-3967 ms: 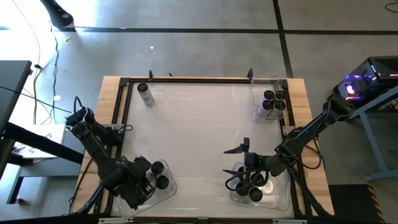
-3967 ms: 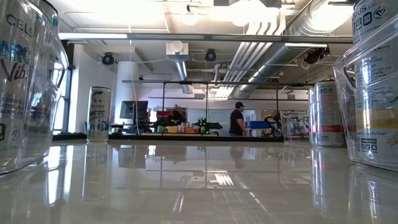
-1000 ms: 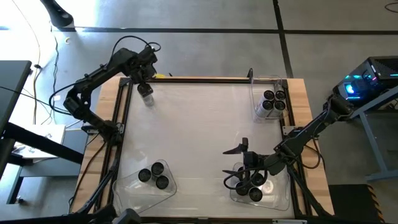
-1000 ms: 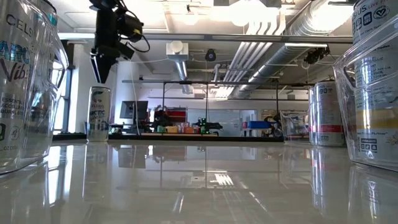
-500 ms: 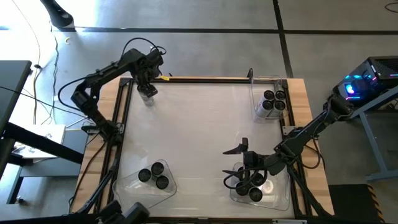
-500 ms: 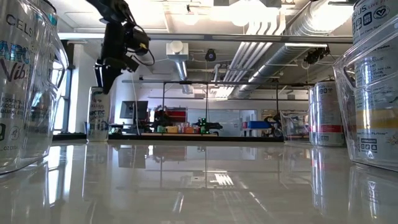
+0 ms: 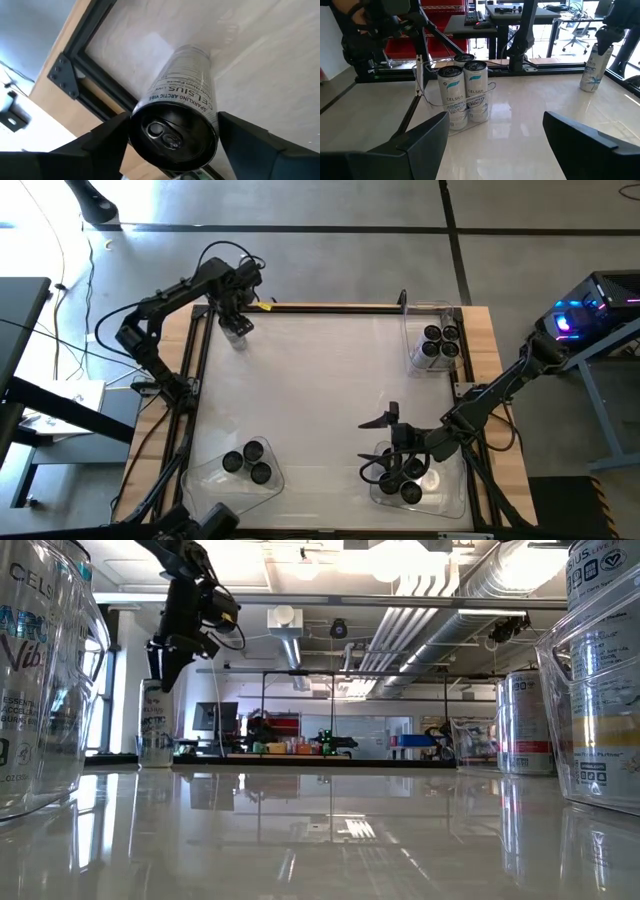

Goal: Sort soda cans
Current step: Put the white-blue soda can into the bottom left transparent bin

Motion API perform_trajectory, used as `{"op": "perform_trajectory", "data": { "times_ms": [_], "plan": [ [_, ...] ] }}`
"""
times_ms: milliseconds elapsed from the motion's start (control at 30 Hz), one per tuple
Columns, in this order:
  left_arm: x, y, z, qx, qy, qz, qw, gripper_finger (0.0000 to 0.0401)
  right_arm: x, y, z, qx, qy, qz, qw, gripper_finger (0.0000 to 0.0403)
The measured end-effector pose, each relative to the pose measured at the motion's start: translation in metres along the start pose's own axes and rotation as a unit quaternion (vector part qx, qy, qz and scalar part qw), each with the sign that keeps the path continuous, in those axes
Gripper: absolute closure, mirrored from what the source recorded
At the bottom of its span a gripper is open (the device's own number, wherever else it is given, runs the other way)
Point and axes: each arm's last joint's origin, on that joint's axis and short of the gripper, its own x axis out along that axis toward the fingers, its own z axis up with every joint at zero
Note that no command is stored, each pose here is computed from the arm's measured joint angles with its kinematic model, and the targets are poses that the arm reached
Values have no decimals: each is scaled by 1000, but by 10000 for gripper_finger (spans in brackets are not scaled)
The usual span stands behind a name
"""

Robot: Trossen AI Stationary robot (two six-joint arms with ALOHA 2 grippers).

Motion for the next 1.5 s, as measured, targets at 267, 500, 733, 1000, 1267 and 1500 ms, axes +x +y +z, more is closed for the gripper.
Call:
{"op": "perform_trajectory", "data": {
  "times_ms": [267, 500, 733, 1000, 1267, 1500],
  "plan": [
    [0, 5, -4, -55, 20, 1, 998, 159, 0, 0, 0, 1, 1, 5, 1000, 85],
    [-18, -3, -12, -82, 43, 4, 996, 159, 0, 0, 0, 0, 1, 5, 1000, 85],
    [-52, -45, -33, -81, -15, -101, 992, 159, 0, 0, 0, -10, 1, 5, 1000, 85],
    [-77, -124, -62, -25, -36, -124, 991, 159, 0, 0, 0, -12, 1, 6, 1000, 85],
    [-80, -191, -90, 12, -25, -106, 994, 160, 0, 1, 0, -10, 2, 15, 1000, 85],
    [-66, -237, -97, 30, -9, -80, 996, 158, 0, 1, 0, -2, 0, 18, 1000, 85]
  ]
}}
